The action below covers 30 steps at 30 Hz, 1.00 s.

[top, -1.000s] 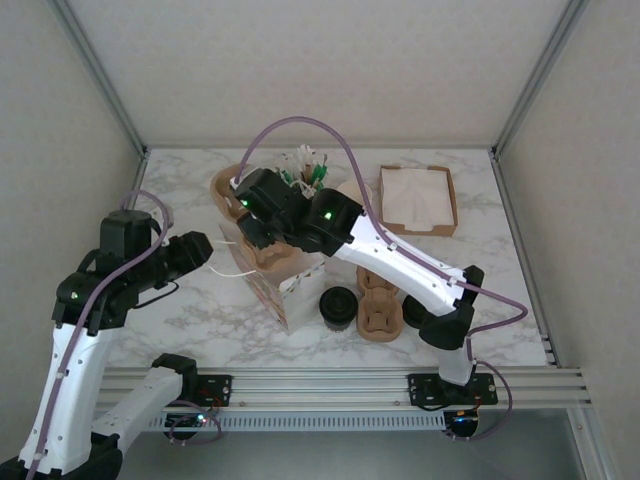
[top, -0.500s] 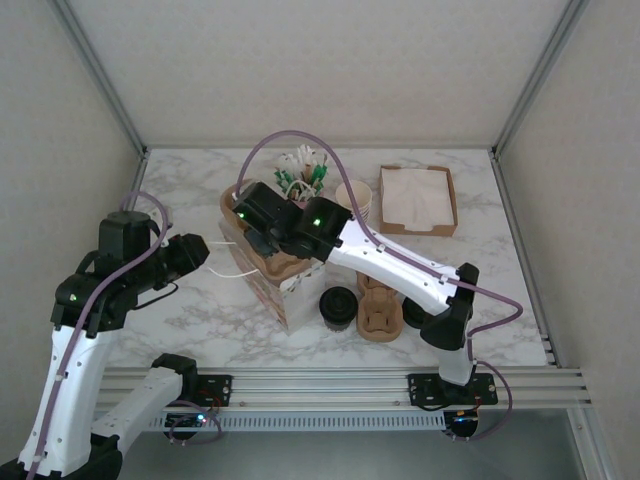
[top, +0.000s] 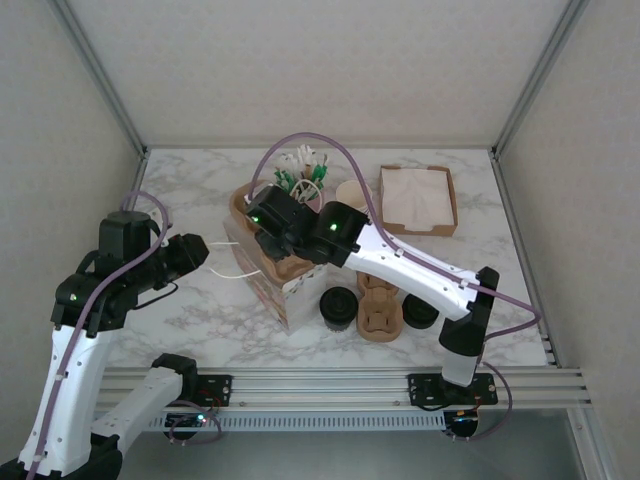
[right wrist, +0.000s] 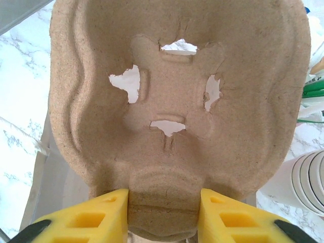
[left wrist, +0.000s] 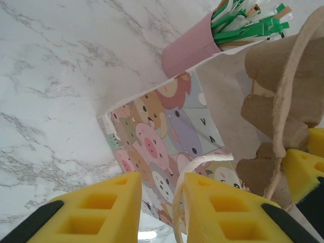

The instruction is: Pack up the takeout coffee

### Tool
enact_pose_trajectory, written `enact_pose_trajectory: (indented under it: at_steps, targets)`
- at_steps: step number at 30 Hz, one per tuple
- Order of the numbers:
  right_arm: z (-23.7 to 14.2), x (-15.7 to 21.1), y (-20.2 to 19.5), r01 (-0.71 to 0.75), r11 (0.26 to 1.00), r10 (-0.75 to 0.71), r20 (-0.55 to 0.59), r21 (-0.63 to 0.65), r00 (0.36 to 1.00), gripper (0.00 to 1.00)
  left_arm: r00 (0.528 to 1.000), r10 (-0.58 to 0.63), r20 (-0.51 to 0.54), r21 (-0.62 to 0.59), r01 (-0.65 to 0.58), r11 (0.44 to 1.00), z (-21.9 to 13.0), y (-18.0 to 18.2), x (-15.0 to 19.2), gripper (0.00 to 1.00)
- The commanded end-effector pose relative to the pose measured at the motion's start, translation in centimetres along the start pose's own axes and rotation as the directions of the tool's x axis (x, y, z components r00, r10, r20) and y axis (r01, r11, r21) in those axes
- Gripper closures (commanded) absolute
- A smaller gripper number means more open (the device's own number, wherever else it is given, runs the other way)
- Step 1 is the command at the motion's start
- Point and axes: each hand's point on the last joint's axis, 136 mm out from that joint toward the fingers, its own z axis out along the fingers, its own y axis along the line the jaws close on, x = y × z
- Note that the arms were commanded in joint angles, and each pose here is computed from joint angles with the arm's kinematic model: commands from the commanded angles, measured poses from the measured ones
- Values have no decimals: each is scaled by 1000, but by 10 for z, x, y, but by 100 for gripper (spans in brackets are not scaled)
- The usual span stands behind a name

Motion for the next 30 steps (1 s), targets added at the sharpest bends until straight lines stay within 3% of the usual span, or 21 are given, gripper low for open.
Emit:
enact_pose_trajectory:
  at_steps: [1, 14, 18, 21, 26, 30]
  targets:
    - [-16, -6, -1, -28, 999, 29, 41, -21, 999, 64, 1000, 12, 9, -27, -12, 1000, -2, 6, 0, 71]
    - [2, 16, 7, 2, 999, -4, -47, -35, 999, 64, 1000, 11, 7, -22, -11, 1000, -2, 4, -1, 66]
    - [4, 18, 8, -3, 999, 1, -57, -40, 998, 64, 999, 42, 12, -37, -42, 998, -2, 4, -6, 49]
    - [5, 21, 8, -11, 999, 8, -71, -34, 997, 64, 996, 81, 28, -100, -78, 992, -3, 9, -17, 43]
    - [6, 25, 5, -25, 1000, 24, -88, -16, 996, 64, 989, 146, 22, -142, -142, 980, 6, 1, -41, 42]
    - [9, 28, 3, -34, 999, 34, -101, 3, 994, 64, 978, 208, 1, -106, -207, 973, 20, -19, -59, 39]
